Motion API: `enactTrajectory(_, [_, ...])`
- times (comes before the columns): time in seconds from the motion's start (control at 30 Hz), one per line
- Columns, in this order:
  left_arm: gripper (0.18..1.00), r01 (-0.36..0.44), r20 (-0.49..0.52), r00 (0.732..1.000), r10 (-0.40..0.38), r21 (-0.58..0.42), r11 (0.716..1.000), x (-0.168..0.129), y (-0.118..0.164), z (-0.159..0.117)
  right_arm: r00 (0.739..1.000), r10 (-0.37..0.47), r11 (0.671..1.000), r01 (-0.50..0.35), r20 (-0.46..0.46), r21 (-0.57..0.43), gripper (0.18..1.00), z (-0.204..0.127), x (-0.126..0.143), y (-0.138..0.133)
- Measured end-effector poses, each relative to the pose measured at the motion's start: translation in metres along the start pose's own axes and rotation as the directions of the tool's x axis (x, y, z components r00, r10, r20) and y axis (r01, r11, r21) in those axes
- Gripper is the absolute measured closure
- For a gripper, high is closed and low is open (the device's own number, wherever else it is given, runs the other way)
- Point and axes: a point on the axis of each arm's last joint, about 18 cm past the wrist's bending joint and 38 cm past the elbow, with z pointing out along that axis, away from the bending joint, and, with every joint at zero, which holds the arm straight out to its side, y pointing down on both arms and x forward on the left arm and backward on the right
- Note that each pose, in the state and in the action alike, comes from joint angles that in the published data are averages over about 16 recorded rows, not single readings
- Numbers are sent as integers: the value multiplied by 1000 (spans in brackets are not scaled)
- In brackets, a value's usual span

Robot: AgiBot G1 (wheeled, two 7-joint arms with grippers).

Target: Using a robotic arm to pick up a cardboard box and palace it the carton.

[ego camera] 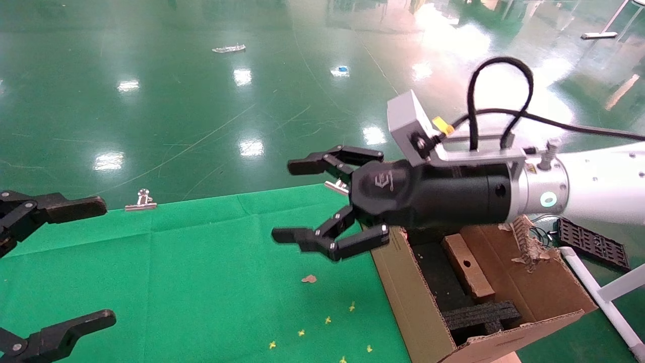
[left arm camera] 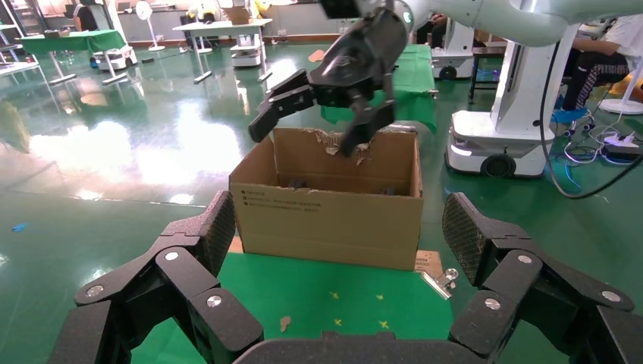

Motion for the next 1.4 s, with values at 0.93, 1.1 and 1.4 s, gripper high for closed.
enactTrajectory(0.93, [184, 0, 1, 1000, 0, 0, 1000, 0, 0, 0, 986, -131, 979, 112, 100, 170, 178, 0, -53, -4])
enactTrajectory(1.1, [184, 0, 1, 1000, 0, 0, 1000, 0, 0, 0, 987, -128, 980, 111, 98, 165, 178, 0, -51, -4])
enactTrajectory(1.4, [184, 0, 1, 1000, 0, 0, 1000, 0, 0, 0, 987, -126, 981, 109, 96, 160, 178, 0, -50, -3])
